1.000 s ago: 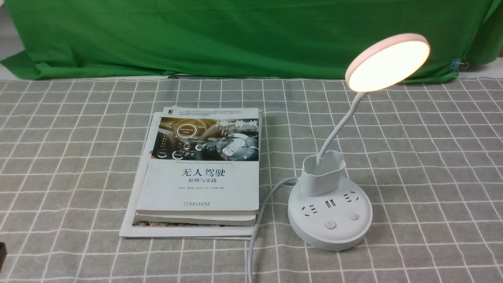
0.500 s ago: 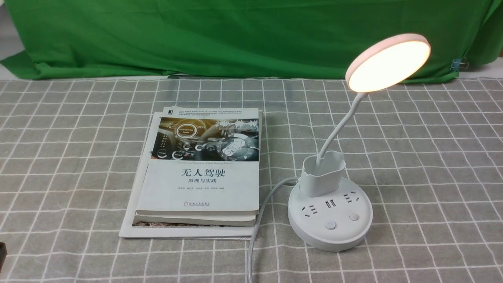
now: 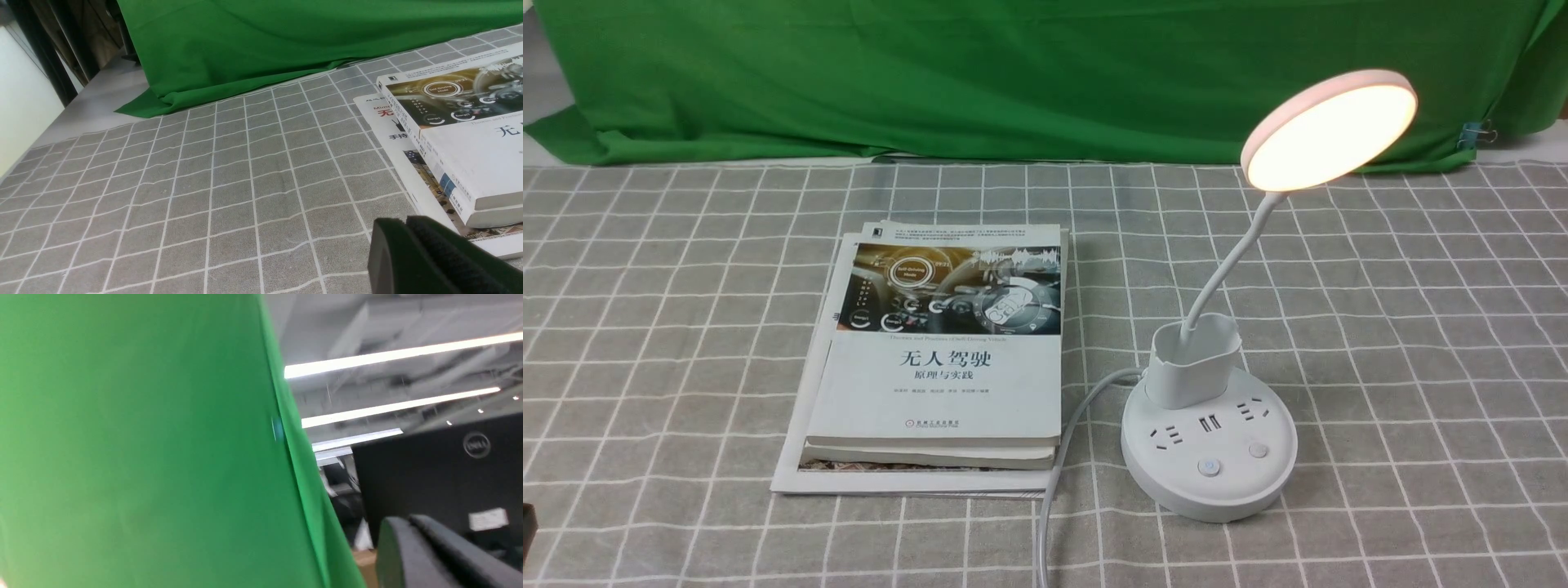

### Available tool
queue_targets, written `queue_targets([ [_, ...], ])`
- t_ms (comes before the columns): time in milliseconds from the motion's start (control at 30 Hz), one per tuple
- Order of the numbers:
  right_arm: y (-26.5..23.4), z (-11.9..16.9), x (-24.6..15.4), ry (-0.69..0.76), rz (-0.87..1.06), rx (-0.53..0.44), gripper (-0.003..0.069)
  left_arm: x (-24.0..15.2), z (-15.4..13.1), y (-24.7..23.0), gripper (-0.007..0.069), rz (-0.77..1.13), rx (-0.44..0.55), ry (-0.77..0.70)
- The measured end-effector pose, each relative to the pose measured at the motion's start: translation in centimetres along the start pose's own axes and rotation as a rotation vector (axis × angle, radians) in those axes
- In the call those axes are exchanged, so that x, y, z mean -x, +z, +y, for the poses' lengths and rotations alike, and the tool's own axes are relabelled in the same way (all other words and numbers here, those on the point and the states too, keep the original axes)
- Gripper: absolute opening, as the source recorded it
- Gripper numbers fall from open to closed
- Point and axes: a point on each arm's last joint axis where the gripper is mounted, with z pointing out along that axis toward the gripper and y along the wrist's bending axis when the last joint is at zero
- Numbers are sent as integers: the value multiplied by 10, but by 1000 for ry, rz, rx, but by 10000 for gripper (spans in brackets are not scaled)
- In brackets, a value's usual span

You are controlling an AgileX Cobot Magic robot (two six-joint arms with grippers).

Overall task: Turn off the desk lamp on the grey coffee tablecloth by hand.
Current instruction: 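Press the power button on the lamp base to turn the lamp off with the right gripper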

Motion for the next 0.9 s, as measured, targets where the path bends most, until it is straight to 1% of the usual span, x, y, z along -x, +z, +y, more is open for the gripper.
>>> queue_targets([
  [100, 18, 8, 23, 53, 19, 9, 48, 0, 0, 0, 19, 0, 0, 1],
  [200, 39, 18, 43, 71, 106, 20, 48, 0, 0, 0, 19, 0, 0, 0],
  [267, 65, 26, 50, 44, 279, 21, 48, 0, 0, 0, 19, 0, 0, 0],
  [300, 71, 28, 49, 32, 342, 21, 48, 0, 0, 0, 19, 0, 0, 0],
  [333, 75, 29, 49, 28, 359, 21, 48, 0, 0, 0, 19, 0, 0, 0],
  [367, 86, 31, 47, 8, 432, 21, 48, 0, 0, 0, 19, 0, 0, 0],
  [400, 99, 32, 41, -21, 518, 21, 48, 0, 0, 0, 19, 0, 0, 0],
  [433, 101, 32, 40, -31, 535, 23, 48, 0, 0, 0, 19, 0, 0, 0],
  [500, 123, 33, 26, -91, 636, 27, 48, 0, 0, 0, 19, 0, 0, 0],
  [600, 138, 31, 6, -84, 713, 7, 48, 0, 0, 0, 19, 0, 0, 0],
  [667, 142, 30, -10, -48, 791, -5, 48, 0, 0, 0, 19, 0, 0, 0],
  [700, 143, 30, -11, -48, 797, -4, 48, 0, 0, 0, 19, 0, 0, 0],
  [733, 143, 32, -27, -42, 888, -2, 48, 0, 0, 0, 19, 0, 0, 0],
  [767, 141, 36, -39, -37, 984, 25, 48, 0, 0, 0, 19, 0, 0, 0],
  [900, 133, 45, -78, -36, 1245, 71, 48, 0, 0, 0, 19, 0, 0, 0],
])
